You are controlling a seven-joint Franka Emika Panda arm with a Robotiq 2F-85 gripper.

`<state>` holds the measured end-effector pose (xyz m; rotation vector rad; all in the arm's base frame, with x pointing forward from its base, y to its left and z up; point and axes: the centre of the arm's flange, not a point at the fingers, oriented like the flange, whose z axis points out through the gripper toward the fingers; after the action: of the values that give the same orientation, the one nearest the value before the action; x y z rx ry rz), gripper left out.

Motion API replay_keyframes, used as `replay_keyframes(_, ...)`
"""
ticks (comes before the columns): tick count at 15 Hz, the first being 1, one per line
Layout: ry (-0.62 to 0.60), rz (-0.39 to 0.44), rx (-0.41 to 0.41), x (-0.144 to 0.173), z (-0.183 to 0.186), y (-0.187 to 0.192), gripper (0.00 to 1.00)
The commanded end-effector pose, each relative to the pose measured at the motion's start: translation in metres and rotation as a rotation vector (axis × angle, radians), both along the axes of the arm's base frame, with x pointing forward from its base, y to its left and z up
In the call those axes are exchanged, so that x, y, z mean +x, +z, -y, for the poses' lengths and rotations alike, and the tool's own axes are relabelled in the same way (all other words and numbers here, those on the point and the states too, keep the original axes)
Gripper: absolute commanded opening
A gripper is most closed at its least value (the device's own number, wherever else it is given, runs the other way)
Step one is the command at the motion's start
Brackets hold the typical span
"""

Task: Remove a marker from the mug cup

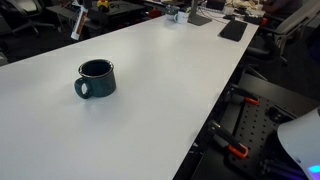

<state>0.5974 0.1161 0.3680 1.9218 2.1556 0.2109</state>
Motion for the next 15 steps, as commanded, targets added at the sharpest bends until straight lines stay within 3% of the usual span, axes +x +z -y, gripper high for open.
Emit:
replay_keyframes(1,-0.046,0.052,-0.039,-0.020,0.014,0.011,0.04)
replay_keyframes(7,-0.129,0.029,-0.053,-0.040,0.056,-0.010,0.04)
replay_keyframes(15,-0.153,-0.083,-0.037,-0.061,0.080,-0.085,0.04)
